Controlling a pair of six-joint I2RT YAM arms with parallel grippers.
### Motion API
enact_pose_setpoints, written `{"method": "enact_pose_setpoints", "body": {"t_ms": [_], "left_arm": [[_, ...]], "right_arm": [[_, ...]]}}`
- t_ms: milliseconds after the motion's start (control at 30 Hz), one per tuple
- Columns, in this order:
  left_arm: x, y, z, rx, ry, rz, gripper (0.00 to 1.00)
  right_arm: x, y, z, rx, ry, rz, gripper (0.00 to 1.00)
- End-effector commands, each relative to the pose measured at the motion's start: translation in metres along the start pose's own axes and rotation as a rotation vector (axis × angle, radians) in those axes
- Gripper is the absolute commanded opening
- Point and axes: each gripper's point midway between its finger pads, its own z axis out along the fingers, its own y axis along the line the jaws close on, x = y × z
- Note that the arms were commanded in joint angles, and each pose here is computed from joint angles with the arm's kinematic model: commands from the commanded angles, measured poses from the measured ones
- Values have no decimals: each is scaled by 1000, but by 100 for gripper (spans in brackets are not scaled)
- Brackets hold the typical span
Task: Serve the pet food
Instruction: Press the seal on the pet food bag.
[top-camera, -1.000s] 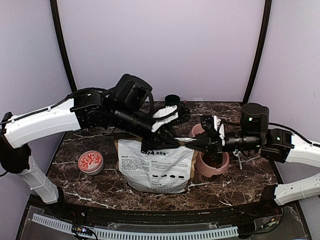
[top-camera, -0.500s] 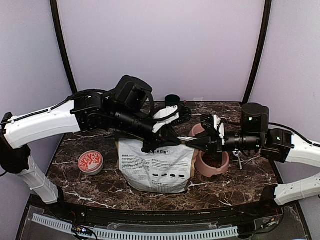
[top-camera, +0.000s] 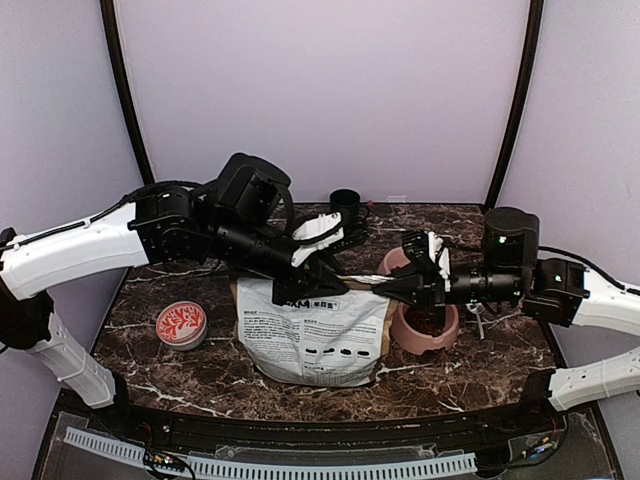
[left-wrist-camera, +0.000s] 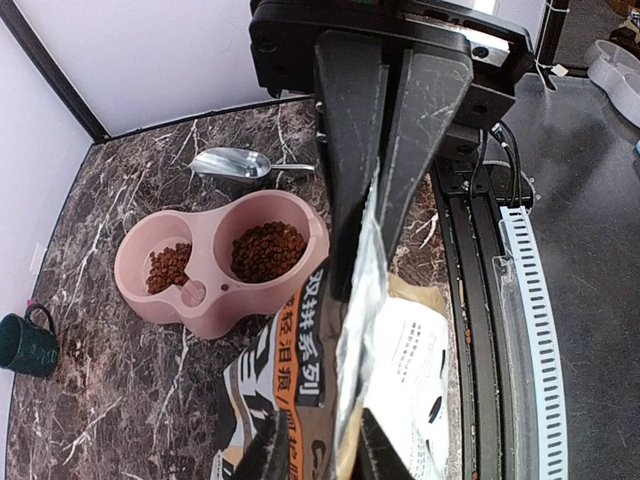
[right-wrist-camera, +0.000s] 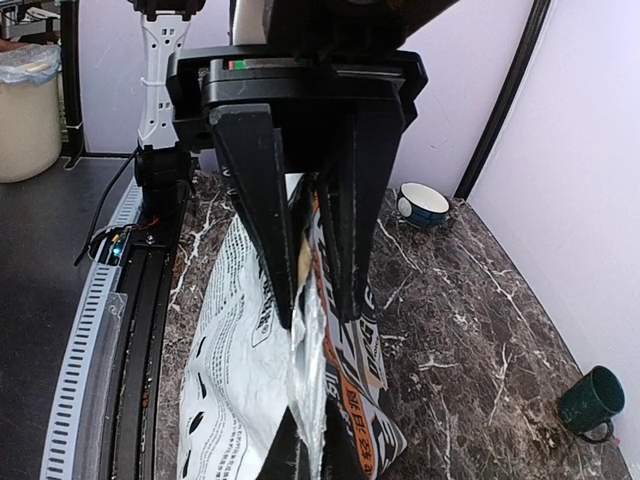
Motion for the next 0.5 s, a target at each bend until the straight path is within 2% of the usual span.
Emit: {"method": "enact_pose_setpoints", "body": {"t_ms": [0, 67, 467], "left_arm": [[23, 4, -12, -18, 68, -10, 15], [22, 5, -15, -14, 61, -12, 0], [9, 2, -30, -4, -11, -31, 0]], "right_arm": [[-59, -11, -27, 77, -196, -81, 0], [-59, -12, -27, 80, -192, -81, 0], [-61, -20, -28, 119, -188, -53, 0]]}}
